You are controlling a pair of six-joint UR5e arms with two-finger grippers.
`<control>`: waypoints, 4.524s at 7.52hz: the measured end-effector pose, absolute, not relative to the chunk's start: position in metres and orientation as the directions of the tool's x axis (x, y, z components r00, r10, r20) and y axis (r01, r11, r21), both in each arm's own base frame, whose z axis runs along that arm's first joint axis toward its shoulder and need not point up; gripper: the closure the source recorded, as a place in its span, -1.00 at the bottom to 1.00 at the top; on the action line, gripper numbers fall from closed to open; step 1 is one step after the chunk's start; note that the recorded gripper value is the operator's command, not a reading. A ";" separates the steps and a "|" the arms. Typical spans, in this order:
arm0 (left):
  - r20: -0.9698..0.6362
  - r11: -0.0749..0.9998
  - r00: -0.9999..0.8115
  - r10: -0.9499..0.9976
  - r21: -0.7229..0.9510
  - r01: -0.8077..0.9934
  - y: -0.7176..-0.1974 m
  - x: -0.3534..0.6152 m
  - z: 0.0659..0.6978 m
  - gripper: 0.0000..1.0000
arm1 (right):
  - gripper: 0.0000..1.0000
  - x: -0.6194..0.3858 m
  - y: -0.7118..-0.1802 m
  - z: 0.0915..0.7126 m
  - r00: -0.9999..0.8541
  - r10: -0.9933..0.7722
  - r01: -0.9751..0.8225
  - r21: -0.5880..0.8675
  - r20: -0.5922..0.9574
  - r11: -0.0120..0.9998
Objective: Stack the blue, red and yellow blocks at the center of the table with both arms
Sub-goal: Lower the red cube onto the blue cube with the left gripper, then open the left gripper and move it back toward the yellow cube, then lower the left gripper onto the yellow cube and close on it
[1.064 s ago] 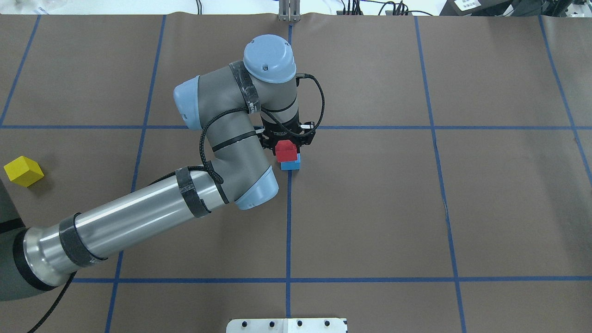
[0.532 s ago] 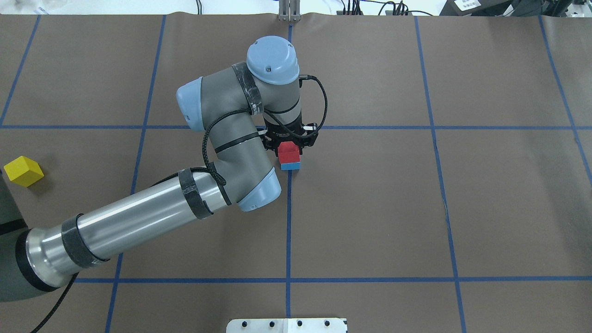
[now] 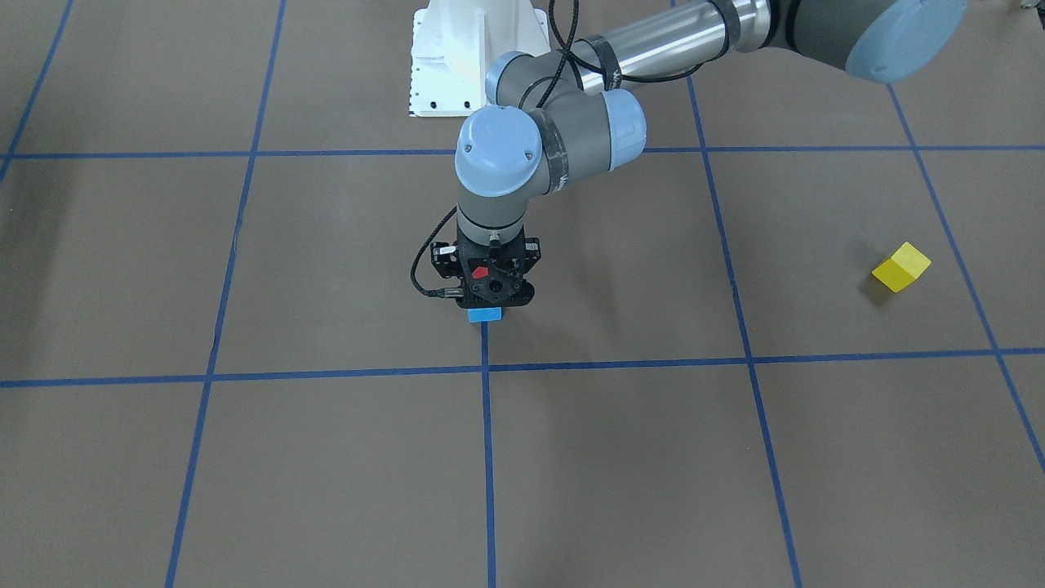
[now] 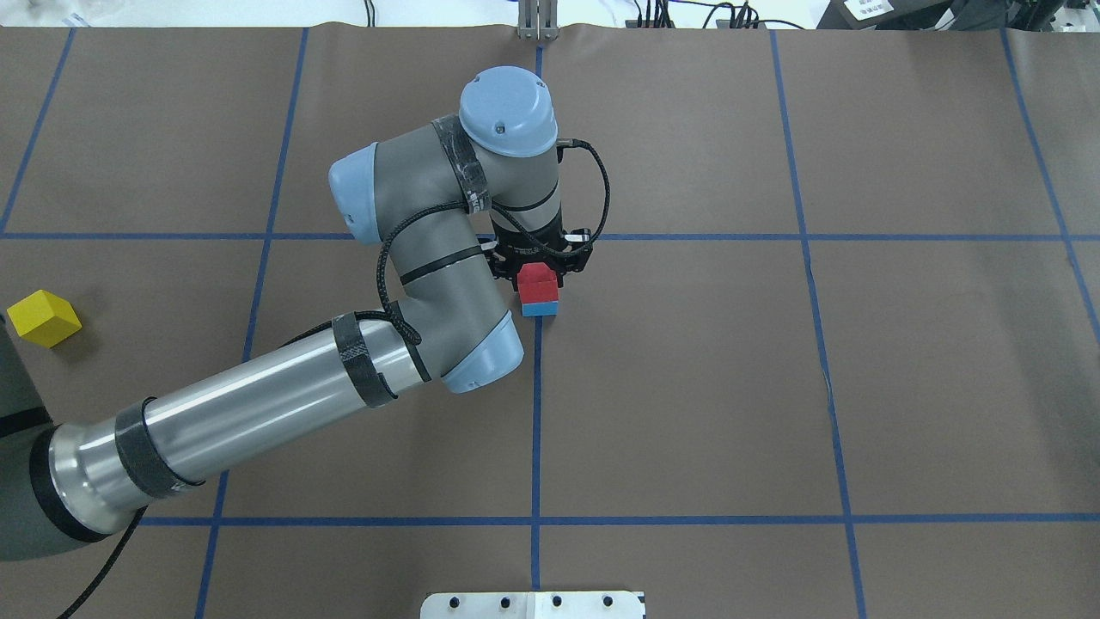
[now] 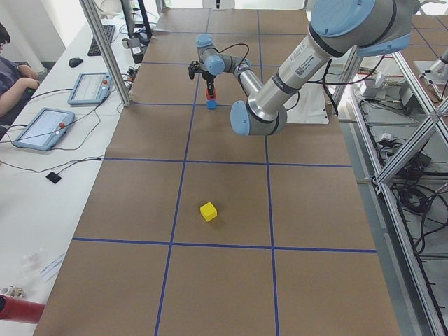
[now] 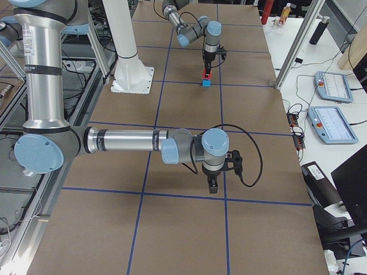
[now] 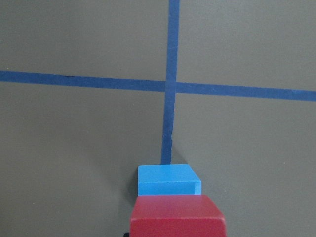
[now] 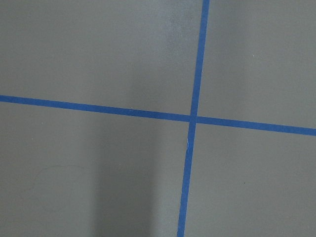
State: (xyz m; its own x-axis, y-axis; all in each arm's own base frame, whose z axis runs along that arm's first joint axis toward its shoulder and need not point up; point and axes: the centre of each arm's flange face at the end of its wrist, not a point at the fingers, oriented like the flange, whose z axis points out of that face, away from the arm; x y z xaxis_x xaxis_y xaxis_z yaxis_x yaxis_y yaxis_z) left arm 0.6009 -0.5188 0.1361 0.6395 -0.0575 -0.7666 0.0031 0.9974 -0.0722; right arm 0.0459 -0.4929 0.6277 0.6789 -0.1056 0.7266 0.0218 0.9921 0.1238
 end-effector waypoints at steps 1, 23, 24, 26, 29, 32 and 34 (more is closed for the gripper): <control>-0.766 0.997 0.640 -0.057 -0.071 0.003 -0.519 0.601 0.136 -0.97 | -1.00 0.046 -0.493 0.628 0.679 -0.105 0.022 0.123 0.727 0.992; -0.503 0.763 0.577 0.643 0.480 -0.432 -0.470 0.159 0.573 -0.99 | -1.00 0.053 -0.489 0.623 0.668 -0.091 -0.001 0.124 0.739 0.992; -0.503 0.761 0.573 0.647 0.469 -0.448 -0.470 0.160 0.586 -0.99 | -1.00 0.053 -0.489 0.623 0.666 -0.090 -0.001 0.123 0.740 0.992; -0.504 0.762 0.572 0.647 0.458 -0.458 -0.471 0.161 0.610 -0.99 | -1.00 0.052 -0.489 0.622 0.659 -0.091 -0.002 0.122 0.747 0.992; -0.506 0.764 0.573 0.644 0.455 -0.458 -0.475 0.165 0.634 -0.99 | -1.00 0.052 -0.489 0.620 0.656 -0.094 -0.002 0.126 0.749 0.992; -0.524 0.788 0.590 0.614 0.452 -0.418 -0.480 0.169 0.635 -0.99 | -1.00 0.053 -0.491 0.619 0.657 -0.094 -0.003 0.128 0.748 0.992; -0.529 0.793 0.594 0.606 0.454 -0.406 -0.481 0.171 0.644 -0.99 | -1.00 0.053 -0.491 0.620 0.658 -0.092 -0.003 0.126 0.748 0.992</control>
